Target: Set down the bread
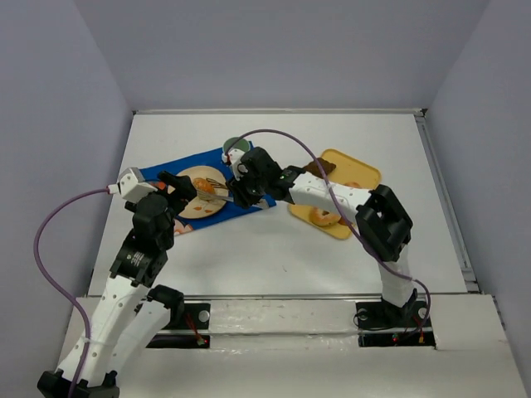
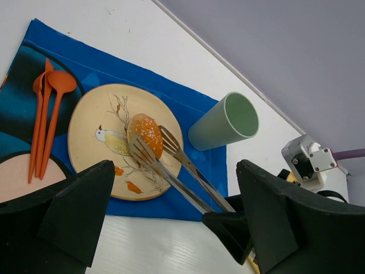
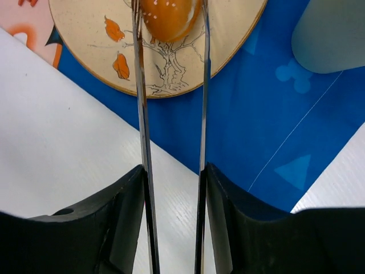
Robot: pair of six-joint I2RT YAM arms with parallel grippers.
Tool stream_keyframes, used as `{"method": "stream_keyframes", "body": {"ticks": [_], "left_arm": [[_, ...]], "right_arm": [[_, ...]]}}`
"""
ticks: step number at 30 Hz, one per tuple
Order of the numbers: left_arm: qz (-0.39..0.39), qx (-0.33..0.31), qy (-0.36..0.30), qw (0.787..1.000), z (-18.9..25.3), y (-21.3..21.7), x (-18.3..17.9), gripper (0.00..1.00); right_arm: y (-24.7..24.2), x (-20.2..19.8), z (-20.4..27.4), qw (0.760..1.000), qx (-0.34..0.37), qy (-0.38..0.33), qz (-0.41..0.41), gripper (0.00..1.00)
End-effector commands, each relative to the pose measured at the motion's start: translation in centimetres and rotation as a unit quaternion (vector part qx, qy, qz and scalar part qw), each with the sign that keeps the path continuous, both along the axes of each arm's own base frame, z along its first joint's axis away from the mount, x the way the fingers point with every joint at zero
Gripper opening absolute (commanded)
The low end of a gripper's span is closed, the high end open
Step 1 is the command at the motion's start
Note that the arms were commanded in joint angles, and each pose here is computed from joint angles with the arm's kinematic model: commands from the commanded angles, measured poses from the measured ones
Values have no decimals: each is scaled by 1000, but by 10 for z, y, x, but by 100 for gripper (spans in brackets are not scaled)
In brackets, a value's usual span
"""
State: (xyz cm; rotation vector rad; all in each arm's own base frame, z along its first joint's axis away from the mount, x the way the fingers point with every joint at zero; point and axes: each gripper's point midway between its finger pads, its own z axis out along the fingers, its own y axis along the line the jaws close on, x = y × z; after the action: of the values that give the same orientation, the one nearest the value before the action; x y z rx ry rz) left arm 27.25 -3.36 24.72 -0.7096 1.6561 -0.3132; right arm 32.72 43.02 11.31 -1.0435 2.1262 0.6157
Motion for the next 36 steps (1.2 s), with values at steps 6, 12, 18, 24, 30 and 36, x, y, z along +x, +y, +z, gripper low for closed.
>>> {"method": "stream_keyframes", "body": {"ticks": [6, 12, 18, 24, 30, 36], "left_arm": [[11, -1, -6, 1000, 1, 4, 0, 99], [11, -1, -8, 1000, 2, 4, 0, 99], [8, -5, -13, 1000, 5, 3, -2, 99], [5, -5, -13, 1000, 4, 1, 1, 99], [2, 0, -3, 1000, -1, -1, 5, 99], [6, 1, -3, 1000, -1, 0, 6, 99]], "right_arm": [[8, 3, 78, 996, 54, -69, 5, 59], [-11, -6, 112, 992, 69, -103, 6, 59], [-38, -60, 105, 981, 88, -130, 116, 56], [-58, -119, 48, 967, 123, -94, 204, 55], [-54, -147, -12, 969, 78, -28, 234, 58], [-64, -149, -29, 975, 35, -20, 217, 83]]}}
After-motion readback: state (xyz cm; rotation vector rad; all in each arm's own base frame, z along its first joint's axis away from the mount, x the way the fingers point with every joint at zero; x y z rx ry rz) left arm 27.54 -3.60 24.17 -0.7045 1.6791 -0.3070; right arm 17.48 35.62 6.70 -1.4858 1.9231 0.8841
